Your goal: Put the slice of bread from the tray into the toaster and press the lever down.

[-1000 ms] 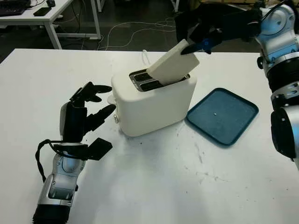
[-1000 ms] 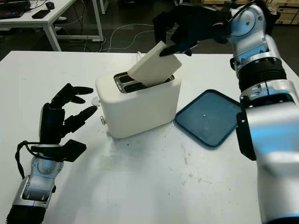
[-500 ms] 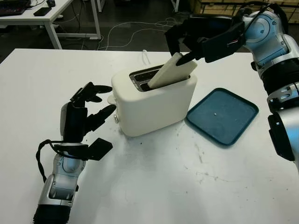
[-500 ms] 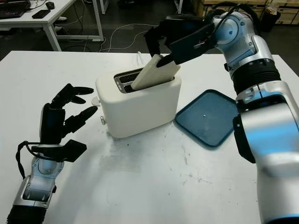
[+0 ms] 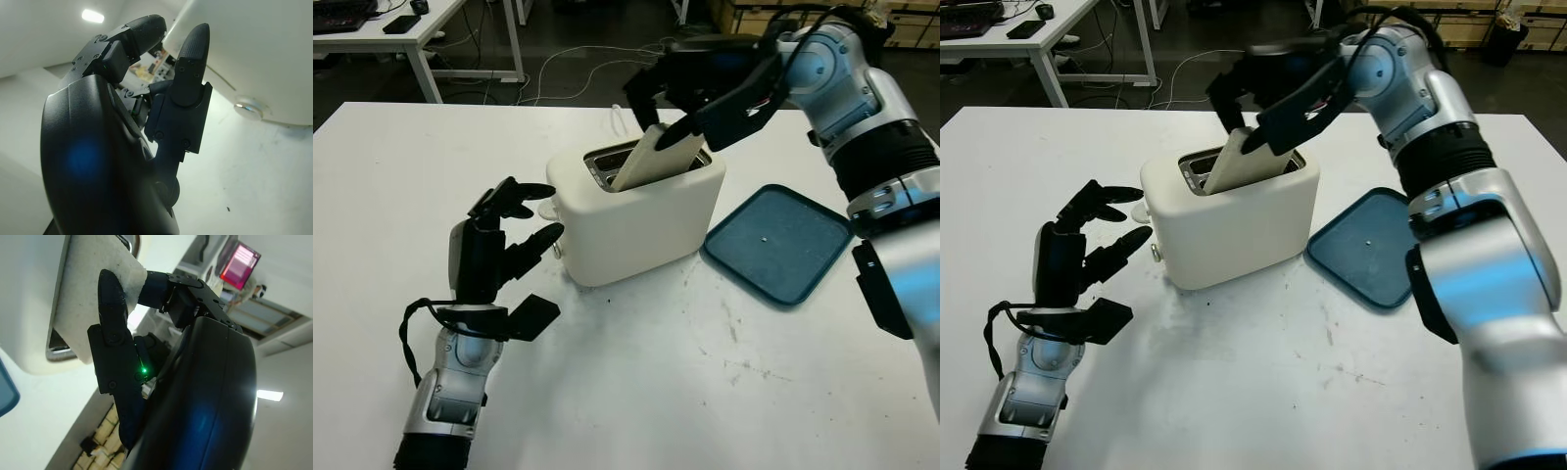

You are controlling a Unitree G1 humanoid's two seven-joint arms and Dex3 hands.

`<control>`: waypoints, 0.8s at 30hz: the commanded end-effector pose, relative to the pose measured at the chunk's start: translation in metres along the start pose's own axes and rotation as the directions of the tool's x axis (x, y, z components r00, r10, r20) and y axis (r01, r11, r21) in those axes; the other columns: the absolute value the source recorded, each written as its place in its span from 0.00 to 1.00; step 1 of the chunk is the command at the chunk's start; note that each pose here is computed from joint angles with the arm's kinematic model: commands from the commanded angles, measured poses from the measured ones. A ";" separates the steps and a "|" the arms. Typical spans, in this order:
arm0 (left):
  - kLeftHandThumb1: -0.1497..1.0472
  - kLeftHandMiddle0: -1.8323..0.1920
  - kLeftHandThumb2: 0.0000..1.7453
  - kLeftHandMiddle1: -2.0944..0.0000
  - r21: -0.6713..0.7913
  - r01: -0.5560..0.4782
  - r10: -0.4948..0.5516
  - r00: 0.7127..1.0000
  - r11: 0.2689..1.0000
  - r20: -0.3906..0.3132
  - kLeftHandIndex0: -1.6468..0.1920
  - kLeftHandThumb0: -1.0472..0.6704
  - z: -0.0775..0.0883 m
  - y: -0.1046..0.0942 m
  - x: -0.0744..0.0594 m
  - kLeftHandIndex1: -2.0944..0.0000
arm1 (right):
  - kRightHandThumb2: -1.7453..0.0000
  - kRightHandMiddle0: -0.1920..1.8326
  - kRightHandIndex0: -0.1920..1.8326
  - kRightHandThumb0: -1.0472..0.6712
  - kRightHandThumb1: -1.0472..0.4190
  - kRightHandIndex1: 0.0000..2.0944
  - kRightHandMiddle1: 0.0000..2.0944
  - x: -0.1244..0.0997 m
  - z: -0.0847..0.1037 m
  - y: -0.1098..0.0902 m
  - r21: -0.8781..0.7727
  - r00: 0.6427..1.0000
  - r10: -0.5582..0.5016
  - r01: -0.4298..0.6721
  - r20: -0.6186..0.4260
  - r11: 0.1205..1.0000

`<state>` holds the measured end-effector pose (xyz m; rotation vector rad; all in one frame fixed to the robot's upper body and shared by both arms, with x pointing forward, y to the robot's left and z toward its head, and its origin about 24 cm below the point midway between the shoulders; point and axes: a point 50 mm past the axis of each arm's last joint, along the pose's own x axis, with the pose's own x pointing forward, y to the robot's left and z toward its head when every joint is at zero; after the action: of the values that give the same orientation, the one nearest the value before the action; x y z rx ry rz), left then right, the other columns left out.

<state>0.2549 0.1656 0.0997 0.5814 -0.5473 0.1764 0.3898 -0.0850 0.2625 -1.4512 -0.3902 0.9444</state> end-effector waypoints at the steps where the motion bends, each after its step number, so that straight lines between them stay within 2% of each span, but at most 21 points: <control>1: 0.89 0.69 0.01 0.36 0.003 -0.014 0.014 1.000 1.000 -0.003 0.66 0.39 0.001 0.000 -0.003 0.57 | 0.86 0.52 0.64 0.37 0.09 0.83 0.83 0.004 0.005 -0.003 -0.045 1.000 0.015 -0.015 -0.007 0.999; 4: 0.89 0.69 0.00 0.36 -0.002 -0.018 0.018 1.000 1.000 -0.008 0.66 0.41 0.001 0.000 -0.004 0.57 | 0.88 0.53 0.65 0.37 0.09 0.83 0.83 0.007 0.004 0.002 -0.102 0.998 0.046 -0.049 -0.033 0.994; 10: 0.89 0.69 0.00 0.35 -0.007 -0.018 0.018 1.000 1.000 -0.012 0.66 0.41 0.001 -0.001 -0.005 0.58 | 0.88 0.52 0.64 0.36 0.09 0.83 0.83 0.008 0.003 0.005 -0.137 0.998 0.026 -0.033 -0.049 0.990; 12: 0.89 0.70 0.01 0.35 -0.012 -0.015 0.014 1.000 1.000 -0.011 0.66 0.41 0.001 -0.001 -0.005 0.58 | 0.87 0.51 0.64 0.34 0.09 0.83 0.83 0.009 0.003 0.006 -0.136 0.999 0.019 -0.025 -0.042 0.990; 14: 0.89 0.70 0.01 0.35 -0.016 -0.013 0.013 1.000 1.000 -0.013 0.66 0.41 0.001 -0.002 -0.005 0.58 | 0.92 0.45 0.58 0.27 0.09 0.83 0.81 0.009 0.003 0.007 -0.113 1.000 0.010 -0.013 -0.028 0.994; 15: 0.89 0.70 0.01 0.35 -0.015 -0.012 0.012 1.000 1.000 -0.013 0.66 0.41 0.001 -0.002 -0.005 0.57 | 0.94 0.41 0.52 0.24 0.09 0.82 0.76 0.009 0.003 0.007 -0.101 1.000 0.009 -0.011 -0.019 0.995; 16: 0.89 0.70 0.01 0.35 -0.012 -0.012 0.012 1.000 1.000 -0.015 0.66 0.41 0.001 -0.002 -0.005 0.57 | 0.95 0.40 0.46 0.22 0.09 0.76 0.69 0.008 0.003 0.007 -0.097 1.000 0.011 -0.012 -0.013 0.995; 17: 0.89 0.70 0.01 0.35 -0.007 -0.012 0.012 1.000 1.000 -0.017 0.66 0.40 0.001 -0.001 -0.005 0.57 | 0.96 0.40 0.40 0.20 0.09 0.64 0.59 0.008 0.003 0.006 -0.101 1.000 0.013 -0.014 -0.011 0.995; 20: 0.89 0.69 0.01 0.35 0.005 -0.012 0.012 1.000 1.000 -0.020 0.66 0.39 0.000 0.000 -0.004 0.57 | 0.97 0.41 0.27 0.16 0.09 0.44 0.24 0.006 0.002 0.003 -0.138 1.000 0.014 -0.017 -0.025 0.990; 22: 0.89 0.69 0.01 0.35 0.000 -0.011 0.011 1.000 1.000 -0.022 0.66 0.40 0.000 0.000 -0.005 0.57 | 0.98 0.37 0.20 0.15 0.09 0.37 0.11 0.004 0.002 0.000 -0.150 0.999 0.005 -0.009 -0.032 0.989; 24: 0.89 0.69 0.01 0.36 -0.002 -0.010 0.010 1.000 1.000 -0.023 0.66 0.40 0.000 0.000 -0.004 0.57 | 0.98 0.34 0.17 0.14 0.09 0.35 0.07 0.002 0.003 -0.005 -0.149 0.999 -0.010 0.006 -0.030 0.989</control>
<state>0.2519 0.1655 0.0962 0.5731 -0.5267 0.1921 0.3909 -0.0803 0.2511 -1.5824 -0.4098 0.9369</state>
